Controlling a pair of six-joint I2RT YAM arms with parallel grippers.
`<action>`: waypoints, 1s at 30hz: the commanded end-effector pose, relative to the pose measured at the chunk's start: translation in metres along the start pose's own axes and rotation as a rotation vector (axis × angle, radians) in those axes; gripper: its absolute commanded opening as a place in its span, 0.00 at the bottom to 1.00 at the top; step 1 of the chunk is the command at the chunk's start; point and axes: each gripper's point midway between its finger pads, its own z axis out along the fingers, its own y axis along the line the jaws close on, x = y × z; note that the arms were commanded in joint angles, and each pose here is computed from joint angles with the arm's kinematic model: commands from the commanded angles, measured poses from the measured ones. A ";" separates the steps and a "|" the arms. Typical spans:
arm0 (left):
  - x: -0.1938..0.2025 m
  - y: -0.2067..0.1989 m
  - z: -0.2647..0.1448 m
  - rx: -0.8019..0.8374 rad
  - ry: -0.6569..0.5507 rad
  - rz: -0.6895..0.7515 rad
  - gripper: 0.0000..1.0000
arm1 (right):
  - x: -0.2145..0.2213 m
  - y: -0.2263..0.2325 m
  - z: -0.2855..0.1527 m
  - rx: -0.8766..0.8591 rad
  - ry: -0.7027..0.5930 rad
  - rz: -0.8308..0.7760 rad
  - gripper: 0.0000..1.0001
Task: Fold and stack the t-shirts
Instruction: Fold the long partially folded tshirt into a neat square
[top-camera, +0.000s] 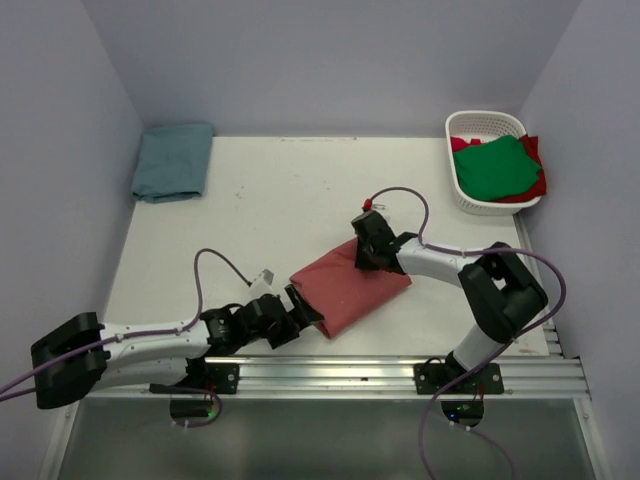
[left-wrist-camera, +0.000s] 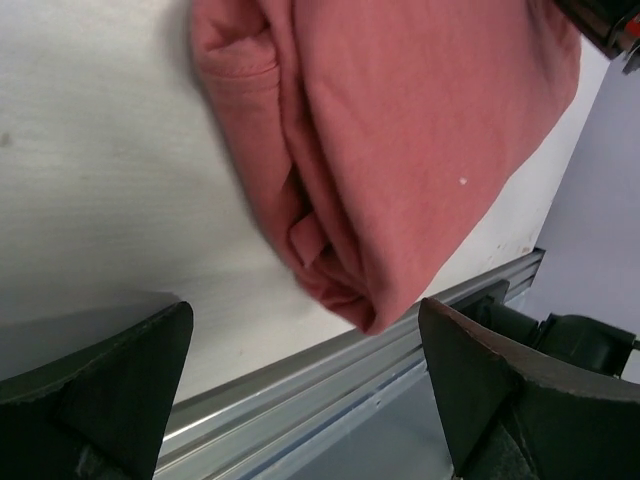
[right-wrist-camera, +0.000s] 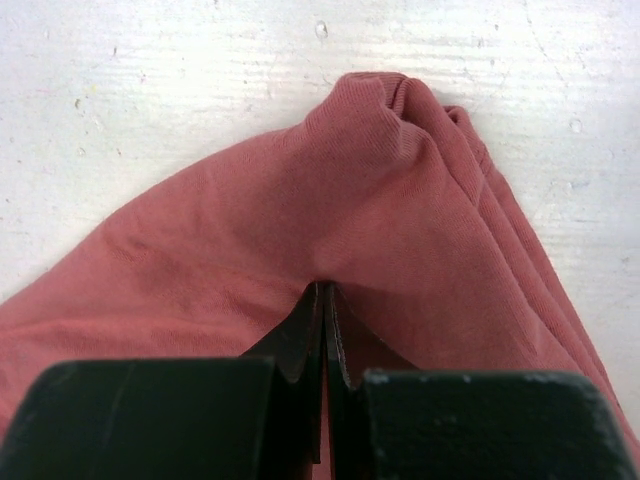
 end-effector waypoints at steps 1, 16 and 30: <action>-0.017 -0.022 0.014 0.020 -0.113 -0.037 1.00 | 0.033 -0.027 -0.005 0.070 0.093 -0.010 0.00; -0.017 -0.023 0.071 -0.084 -0.185 -0.059 1.00 | 0.060 -0.028 -0.029 -0.004 0.107 0.031 0.00; -0.036 -0.059 0.066 0.079 -0.276 0.026 0.00 | 0.061 -0.027 -0.031 -0.018 0.098 0.036 0.00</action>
